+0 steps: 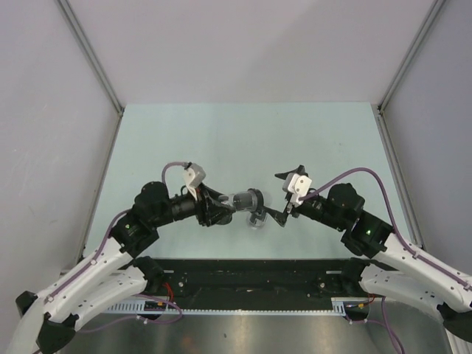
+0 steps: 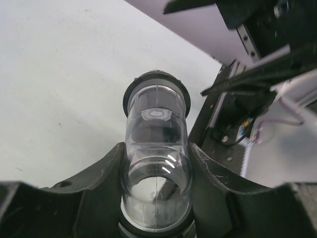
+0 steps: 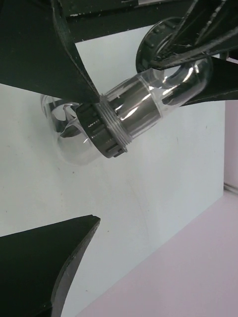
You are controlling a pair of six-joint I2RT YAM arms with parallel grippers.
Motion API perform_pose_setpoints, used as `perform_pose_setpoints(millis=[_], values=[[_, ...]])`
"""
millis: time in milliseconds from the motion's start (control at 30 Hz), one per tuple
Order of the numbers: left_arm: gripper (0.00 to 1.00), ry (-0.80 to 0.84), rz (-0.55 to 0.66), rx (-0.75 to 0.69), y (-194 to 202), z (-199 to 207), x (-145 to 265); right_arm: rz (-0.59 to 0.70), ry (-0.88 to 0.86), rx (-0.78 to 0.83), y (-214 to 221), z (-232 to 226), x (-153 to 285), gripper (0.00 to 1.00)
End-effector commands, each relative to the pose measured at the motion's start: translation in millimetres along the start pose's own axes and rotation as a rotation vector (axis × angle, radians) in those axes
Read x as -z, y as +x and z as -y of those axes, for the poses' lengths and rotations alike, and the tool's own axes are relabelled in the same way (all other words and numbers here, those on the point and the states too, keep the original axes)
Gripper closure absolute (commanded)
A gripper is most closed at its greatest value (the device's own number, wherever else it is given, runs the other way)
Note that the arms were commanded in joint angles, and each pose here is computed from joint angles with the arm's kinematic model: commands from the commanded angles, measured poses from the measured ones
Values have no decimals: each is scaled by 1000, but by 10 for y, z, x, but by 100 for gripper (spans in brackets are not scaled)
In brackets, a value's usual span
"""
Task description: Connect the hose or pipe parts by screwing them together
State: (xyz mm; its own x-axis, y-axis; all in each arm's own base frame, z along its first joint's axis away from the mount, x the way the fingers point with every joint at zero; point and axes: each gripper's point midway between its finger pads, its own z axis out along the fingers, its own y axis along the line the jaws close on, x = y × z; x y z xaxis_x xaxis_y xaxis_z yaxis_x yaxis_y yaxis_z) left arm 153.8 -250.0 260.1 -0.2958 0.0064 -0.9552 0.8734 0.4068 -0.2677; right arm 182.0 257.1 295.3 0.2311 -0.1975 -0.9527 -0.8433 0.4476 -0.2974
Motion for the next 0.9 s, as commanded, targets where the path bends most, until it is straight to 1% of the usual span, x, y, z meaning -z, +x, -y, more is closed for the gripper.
perform_pose_setpoints(millis=[0,33,67,133,167,267,300,333,433,467,567,667,700,767,800,867], values=[[100,-2,143,394,-614,83,53,104,30,152,-366,87,-2,0],[100,11,136,448,-627,93,65,76,11,192,-300,40,-5,0],[100,-1,141,555,-651,38,86,55,21,226,-265,42,-8,0],[100,17,113,650,-606,37,90,28,14,302,-220,-5,-37,0],[100,8,117,734,-613,6,106,18,14,322,-202,-11,-41,0],[100,32,92,839,-591,54,117,20,-20,395,-206,-103,-94,1],[100,42,88,844,-602,76,123,32,-25,406,-228,-125,-121,2],[100,52,88,845,-628,102,134,19,-2,418,-215,-85,-134,3],[100,78,82,885,-670,174,164,-1,-6,481,-172,-116,-218,4],[100,86,82,884,-682,194,178,8,-4,502,-194,-130,-272,4],[100,109,68,895,-692,250,198,0,22,528,-193,-111,-337,6],[100,121,64,907,-684,284,222,6,32,542,-215,-116,-373,12],[100,124,55,912,-656,291,223,8,26,548,-216,-138,-388,18],[100,129,46,910,-632,296,220,14,13,550,-220,-171,-398,25],[100,138,30,909,-599,315,219,19,5,546,-225,-190,-401,33],[100,136,22,887,-568,295,202,33,-25,536,-229,-254,-408,41]])
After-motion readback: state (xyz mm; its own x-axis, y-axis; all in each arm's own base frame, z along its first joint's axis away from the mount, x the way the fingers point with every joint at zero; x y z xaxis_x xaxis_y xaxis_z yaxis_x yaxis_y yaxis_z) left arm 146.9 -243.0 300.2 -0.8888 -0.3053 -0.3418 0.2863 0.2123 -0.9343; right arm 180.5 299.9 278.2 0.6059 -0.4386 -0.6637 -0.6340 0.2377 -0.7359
